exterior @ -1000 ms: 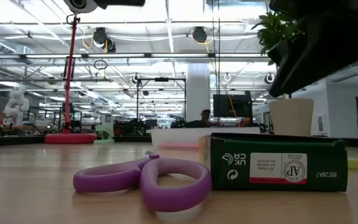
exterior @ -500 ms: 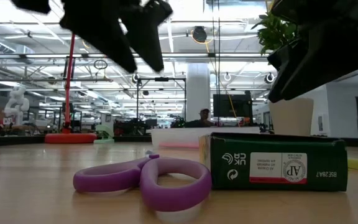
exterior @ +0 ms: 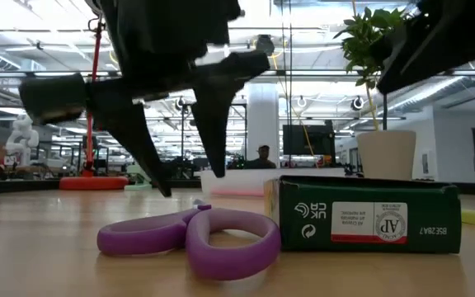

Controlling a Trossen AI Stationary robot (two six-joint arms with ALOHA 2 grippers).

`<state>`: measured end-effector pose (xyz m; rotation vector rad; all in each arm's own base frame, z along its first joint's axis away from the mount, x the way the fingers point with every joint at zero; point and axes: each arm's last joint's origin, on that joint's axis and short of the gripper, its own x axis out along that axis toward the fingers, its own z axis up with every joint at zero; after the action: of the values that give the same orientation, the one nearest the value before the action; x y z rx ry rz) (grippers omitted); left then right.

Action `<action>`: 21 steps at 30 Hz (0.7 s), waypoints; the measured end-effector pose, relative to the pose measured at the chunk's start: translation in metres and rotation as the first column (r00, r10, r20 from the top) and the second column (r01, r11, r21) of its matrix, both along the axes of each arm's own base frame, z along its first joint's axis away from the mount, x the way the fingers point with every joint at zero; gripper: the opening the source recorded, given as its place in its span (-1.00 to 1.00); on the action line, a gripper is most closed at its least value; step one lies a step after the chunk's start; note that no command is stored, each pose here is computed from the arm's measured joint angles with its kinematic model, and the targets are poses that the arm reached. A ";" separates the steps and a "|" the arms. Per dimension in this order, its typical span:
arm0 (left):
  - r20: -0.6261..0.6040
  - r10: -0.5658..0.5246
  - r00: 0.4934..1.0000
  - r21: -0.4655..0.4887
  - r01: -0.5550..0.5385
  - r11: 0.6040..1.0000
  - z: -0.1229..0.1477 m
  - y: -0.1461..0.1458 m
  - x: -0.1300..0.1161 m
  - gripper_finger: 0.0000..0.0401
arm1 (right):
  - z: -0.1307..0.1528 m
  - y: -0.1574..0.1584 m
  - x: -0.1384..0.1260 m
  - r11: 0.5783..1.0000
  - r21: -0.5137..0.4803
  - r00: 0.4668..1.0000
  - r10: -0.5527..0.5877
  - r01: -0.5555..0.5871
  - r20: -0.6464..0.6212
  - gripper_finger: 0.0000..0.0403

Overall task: Pack school essentials
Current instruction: Put the purple scissors into the purple supply box

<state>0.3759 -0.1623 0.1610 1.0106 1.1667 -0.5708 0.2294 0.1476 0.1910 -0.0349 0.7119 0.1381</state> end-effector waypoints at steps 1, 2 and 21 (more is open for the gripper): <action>-0.002 -0.013 1.000 0.007 0.013 1.000 -0.002 0.000 0.001 0.13 | 0.002 0.000 -0.002 1.000 0.001 1.000 0.003 -0.003 0.002 -0.42; -0.001 -0.026 1.000 0.013 0.026 1.000 -0.003 0.001 0.002 0.13 | 0.004 0.000 -0.004 1.000 0.003 1.000 0.006 -0.006 0.004 -0.42; -0.073 -0.065 0.995 -0.131 0.055 0.990 -0.015 0.029 0.017 0.13 | 0.013 0.001 -0.010 1.000 0.007 0.999 0.025 -0.025 0.033 -0.42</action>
<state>0.3928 -0.1333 0.1456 0.9224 1.1552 -0.7291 0.2199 0.1483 0.2045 -0.0395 0.6787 0.1639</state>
